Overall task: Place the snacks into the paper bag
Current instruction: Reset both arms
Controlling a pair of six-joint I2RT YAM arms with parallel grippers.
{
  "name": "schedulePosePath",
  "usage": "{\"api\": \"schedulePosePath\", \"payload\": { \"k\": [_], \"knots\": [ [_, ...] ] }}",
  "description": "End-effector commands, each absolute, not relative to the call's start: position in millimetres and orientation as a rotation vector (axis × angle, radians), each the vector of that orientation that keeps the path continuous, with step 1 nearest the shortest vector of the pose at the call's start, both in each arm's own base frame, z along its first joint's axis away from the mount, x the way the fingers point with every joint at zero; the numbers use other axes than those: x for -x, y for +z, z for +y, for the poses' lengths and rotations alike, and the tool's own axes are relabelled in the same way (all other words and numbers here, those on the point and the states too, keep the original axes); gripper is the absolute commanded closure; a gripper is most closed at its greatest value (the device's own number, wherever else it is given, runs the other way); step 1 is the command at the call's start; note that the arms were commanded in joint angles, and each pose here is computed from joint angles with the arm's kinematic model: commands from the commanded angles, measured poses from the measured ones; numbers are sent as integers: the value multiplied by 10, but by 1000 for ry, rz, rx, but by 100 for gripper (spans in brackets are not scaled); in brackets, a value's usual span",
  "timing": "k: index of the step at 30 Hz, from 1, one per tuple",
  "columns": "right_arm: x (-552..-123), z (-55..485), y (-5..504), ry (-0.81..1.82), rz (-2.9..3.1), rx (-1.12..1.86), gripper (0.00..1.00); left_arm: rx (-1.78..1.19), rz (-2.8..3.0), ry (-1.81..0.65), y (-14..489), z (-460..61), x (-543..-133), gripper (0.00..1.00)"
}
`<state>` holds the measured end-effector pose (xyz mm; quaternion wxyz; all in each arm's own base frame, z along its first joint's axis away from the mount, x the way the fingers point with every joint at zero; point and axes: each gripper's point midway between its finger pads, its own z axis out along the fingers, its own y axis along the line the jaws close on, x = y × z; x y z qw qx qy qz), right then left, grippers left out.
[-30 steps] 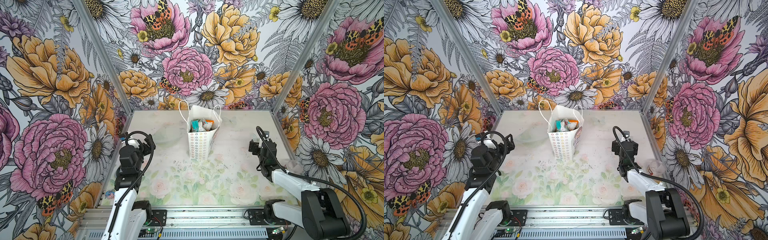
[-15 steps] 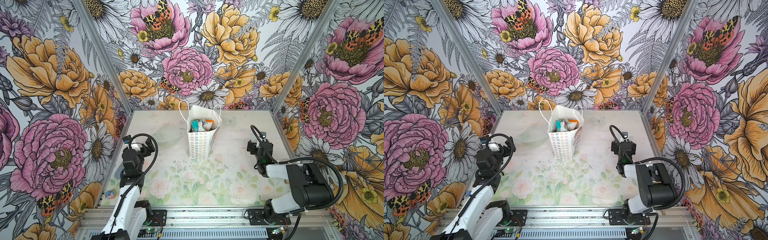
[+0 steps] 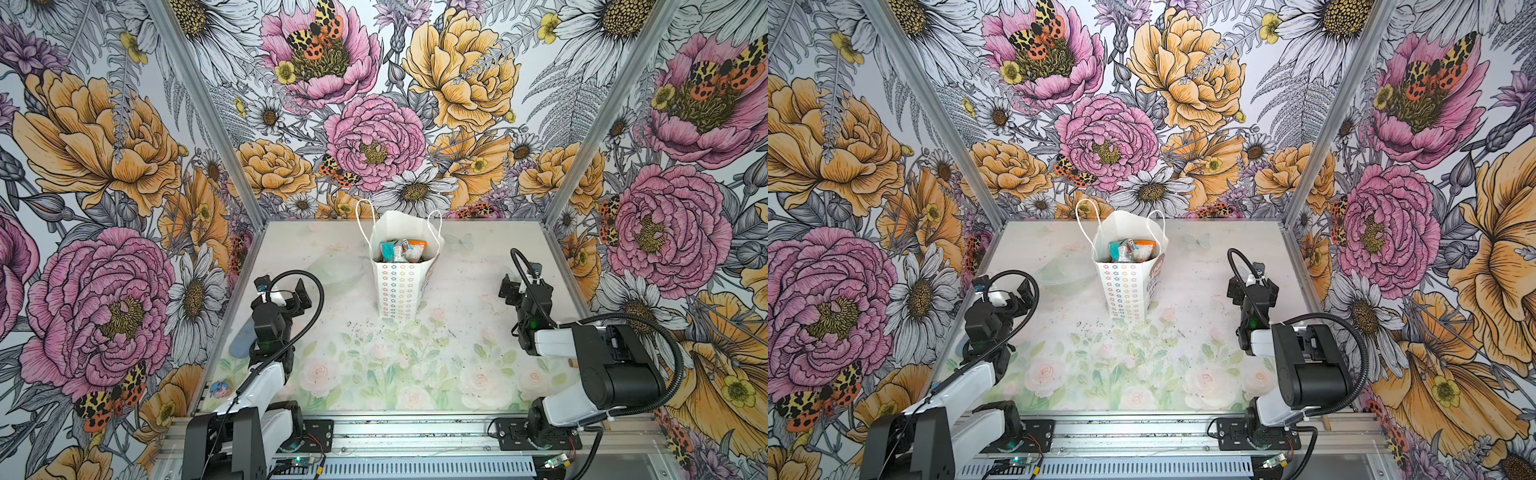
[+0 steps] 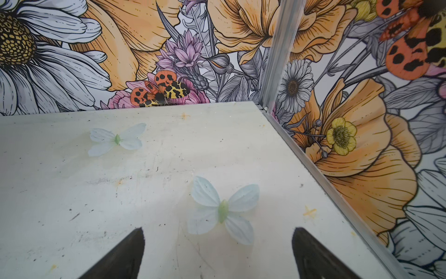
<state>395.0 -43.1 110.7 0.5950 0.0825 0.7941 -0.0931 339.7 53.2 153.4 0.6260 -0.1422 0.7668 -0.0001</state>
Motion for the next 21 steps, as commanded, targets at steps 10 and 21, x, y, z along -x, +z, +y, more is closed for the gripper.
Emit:
{"api": "schedulePosePath", "payload": {
  "k": [10,21],
  "knots": [
    [-3966,-400,1142,-188,1820,-200,3,306,1703,-19,1491,544,-3614,1],
    [-3967,-400,1143,-188,1820,-200,3,215,1706,-9,1369,391,-3804,1]
  ]
}}
